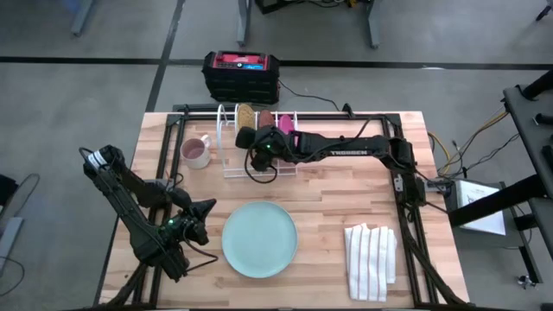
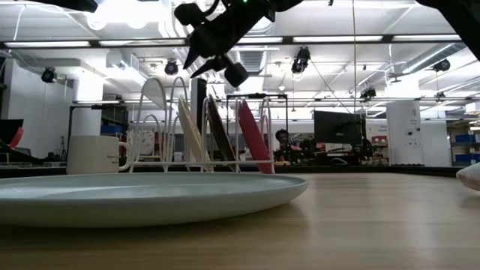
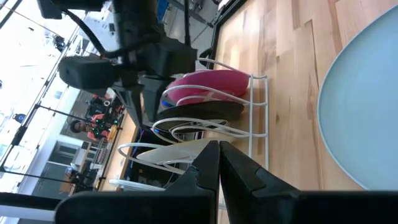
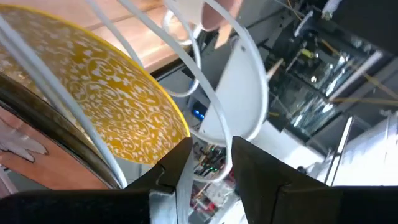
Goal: Sort dishes
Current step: Put the blue plate into the dish rack
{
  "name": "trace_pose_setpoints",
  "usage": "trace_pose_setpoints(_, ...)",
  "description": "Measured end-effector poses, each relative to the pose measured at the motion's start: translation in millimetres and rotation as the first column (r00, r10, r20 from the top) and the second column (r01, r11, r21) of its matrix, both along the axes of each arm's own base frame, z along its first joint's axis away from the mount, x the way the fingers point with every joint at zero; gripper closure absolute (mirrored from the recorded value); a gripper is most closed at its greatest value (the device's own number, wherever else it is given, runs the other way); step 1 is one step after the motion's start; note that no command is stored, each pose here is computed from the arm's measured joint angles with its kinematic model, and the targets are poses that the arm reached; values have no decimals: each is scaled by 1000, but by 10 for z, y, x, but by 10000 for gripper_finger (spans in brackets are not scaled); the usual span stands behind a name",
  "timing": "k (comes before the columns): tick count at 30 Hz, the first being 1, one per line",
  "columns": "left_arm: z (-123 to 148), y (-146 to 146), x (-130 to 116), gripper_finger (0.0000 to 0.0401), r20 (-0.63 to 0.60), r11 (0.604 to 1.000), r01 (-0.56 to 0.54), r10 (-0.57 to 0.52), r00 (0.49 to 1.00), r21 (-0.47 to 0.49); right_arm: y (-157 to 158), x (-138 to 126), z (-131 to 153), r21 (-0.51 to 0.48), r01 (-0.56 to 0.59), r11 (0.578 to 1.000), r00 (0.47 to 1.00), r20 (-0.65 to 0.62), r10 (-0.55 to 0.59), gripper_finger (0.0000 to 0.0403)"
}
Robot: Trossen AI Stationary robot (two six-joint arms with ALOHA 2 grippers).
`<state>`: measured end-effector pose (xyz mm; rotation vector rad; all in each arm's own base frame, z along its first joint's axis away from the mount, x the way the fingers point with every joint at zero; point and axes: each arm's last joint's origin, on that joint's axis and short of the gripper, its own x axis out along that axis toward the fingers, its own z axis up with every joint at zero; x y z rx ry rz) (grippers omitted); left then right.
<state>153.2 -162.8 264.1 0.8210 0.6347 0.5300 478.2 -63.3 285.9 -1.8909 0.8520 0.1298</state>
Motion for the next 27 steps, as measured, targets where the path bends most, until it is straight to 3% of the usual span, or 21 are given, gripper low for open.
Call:
trace_pose_setpoints(7,0,0,0,401,0,1000,0,0,1000,0,-12,-76,172,87,135,987,982,119,-145,312)
trace_pose_setpoints(11,0,0,0,401,0,1000,0,0,1000,0,-33,-122,231,241,320,916,893,247,-377,320)
trace_pose_setpoints(14,0,0,0,401,0,1000,0,0,1000,0,-63,-162,259,362,460,811,740,348,-575,329)
trace_pose_setpoints(17,0,1,1,401,1,1000,0,0,1000,1,-82,-238,327,415,551,724,595,413,-690,339)
trace_pose_setpoints(22,-1,-1,13,401,16,1000,-2,2,1000,-7,-16,-502,511,601,534,595,456,388,-801,359)
trace_pose_setpoints(25,-2,4,27,401,23,1000,-7,8,1000,-13,54,-775,656,769,459,445,423,251,-871,368)
trace_pose_setpoints(27,-3,10,35,401,24,1000,-12,12,1000,-14,93,-967,753,871,399,285,409,110,-906,372)
